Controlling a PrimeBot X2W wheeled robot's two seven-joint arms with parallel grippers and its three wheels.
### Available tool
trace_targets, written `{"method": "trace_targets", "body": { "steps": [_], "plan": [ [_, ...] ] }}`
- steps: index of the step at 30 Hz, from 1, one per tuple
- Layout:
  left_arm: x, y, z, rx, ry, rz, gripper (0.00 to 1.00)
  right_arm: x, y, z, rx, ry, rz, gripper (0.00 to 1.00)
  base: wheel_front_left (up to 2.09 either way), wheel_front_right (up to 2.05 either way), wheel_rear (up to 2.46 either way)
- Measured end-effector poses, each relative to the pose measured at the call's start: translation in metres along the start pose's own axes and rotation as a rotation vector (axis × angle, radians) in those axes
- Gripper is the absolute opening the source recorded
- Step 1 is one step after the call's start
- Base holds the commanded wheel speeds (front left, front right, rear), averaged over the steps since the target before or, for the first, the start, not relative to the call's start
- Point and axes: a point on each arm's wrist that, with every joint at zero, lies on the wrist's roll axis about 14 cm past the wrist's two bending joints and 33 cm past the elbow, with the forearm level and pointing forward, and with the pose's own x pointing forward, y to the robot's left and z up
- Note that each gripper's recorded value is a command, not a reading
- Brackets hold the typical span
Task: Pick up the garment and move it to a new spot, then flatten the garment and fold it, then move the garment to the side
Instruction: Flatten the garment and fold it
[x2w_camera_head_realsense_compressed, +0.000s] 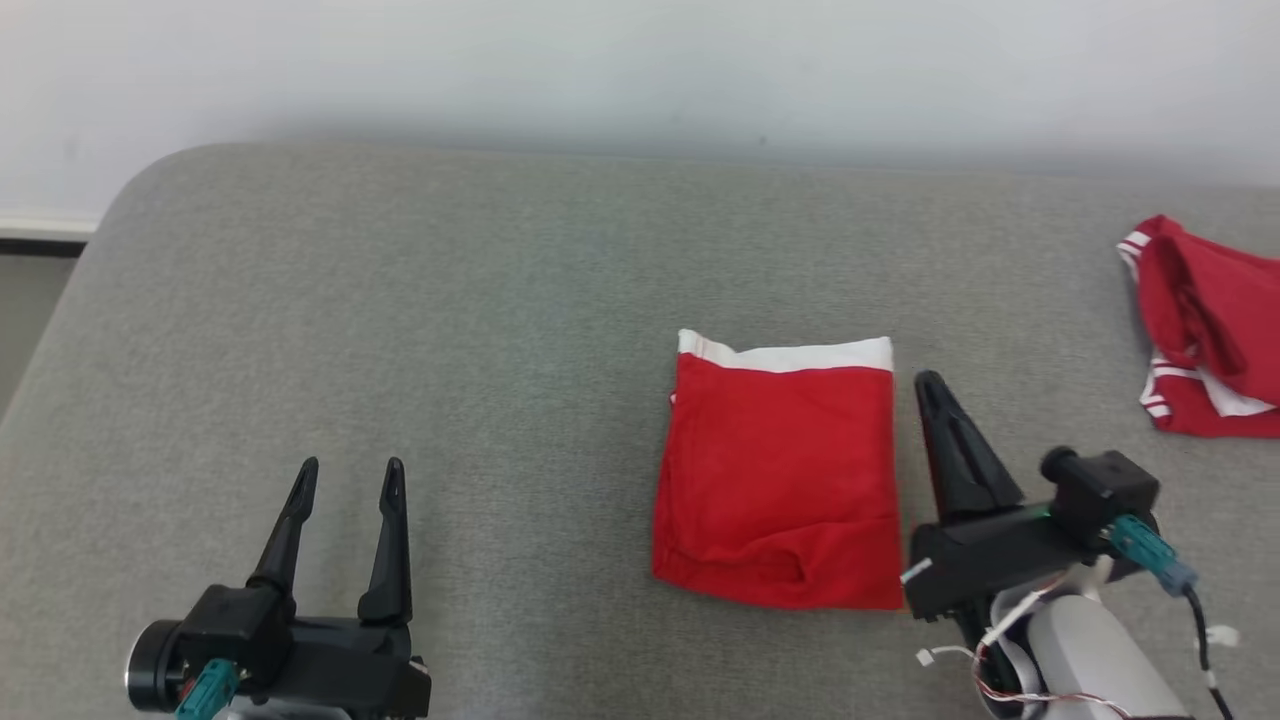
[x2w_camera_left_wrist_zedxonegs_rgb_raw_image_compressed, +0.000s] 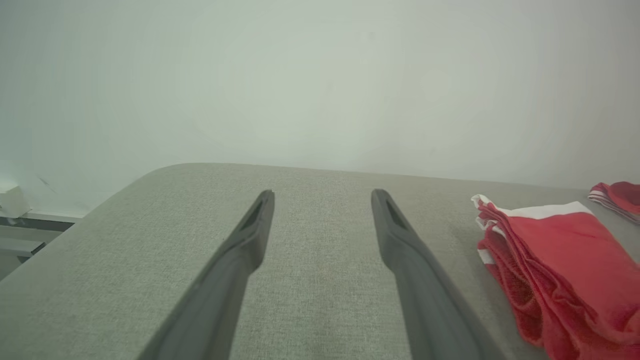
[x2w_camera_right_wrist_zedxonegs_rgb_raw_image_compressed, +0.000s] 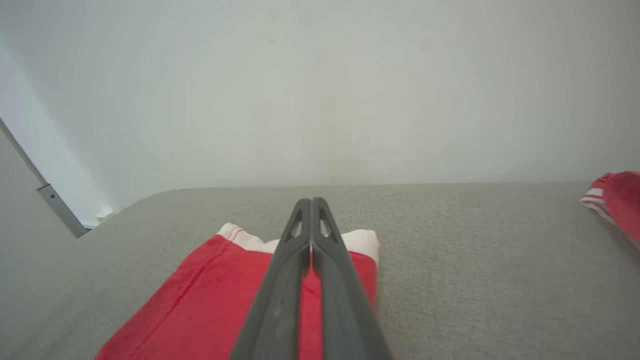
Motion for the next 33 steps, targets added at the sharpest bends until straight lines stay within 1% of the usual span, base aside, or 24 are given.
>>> {"method": "trace_targets", "body": {
  "steps": [4,9,11,13,14,24,33],
  "plan": [
    [0.002,-0.009,-0.002,-0.005,0.002,-0.026,1.0,-0.023,-0.025,0.006,-0.018,-0.012,-0.08,0.0,0.0,0.0,0.0],
    [0.001,-0.016,-0.001,-0.004,0.001,-0.048,1.0,-0.053,-0.042,0.008,-0.034,-0.017,-0.151,0.0,0.0,0.0,0.0],
    [-0.001,-0.018,0.0,-0.002,-0.003,-0.054,1.0,-0.063,-0.043,0.007,-0.039,-0.014,-0.164,0.2,0.0,0.0,0.0],
    [-0.003,-0.019,0.0,-0.001,-0.002,-0.057,1.0,-0.068,-0.044,0.008,-0.04,-0.016,-0.172,0.49,0.0,0.0,0.0],
    [-0.005,-0.02,0.0,0.0,-0.001,-0.06,1.0,-0.073,-0.044,0.009,-0.039,-0.02,-0.177,1.0,0.0,0.0,0.0],
    [-0.021,-0.017,0.005,0.006,-0.009,-0.053,1.0,-0.109,-0.044,0.016,-0.039,-0.043,-0.226,1.0,0.0,0.0,0.0],
    [-0.03,-0.018,0.005,0.026,-0.003,-0.072,1.0,-0.125,-0.047,0.015,-0.029,-0.048,-0.26,1.0,0.0,0.0,0.0]
  ]
}}
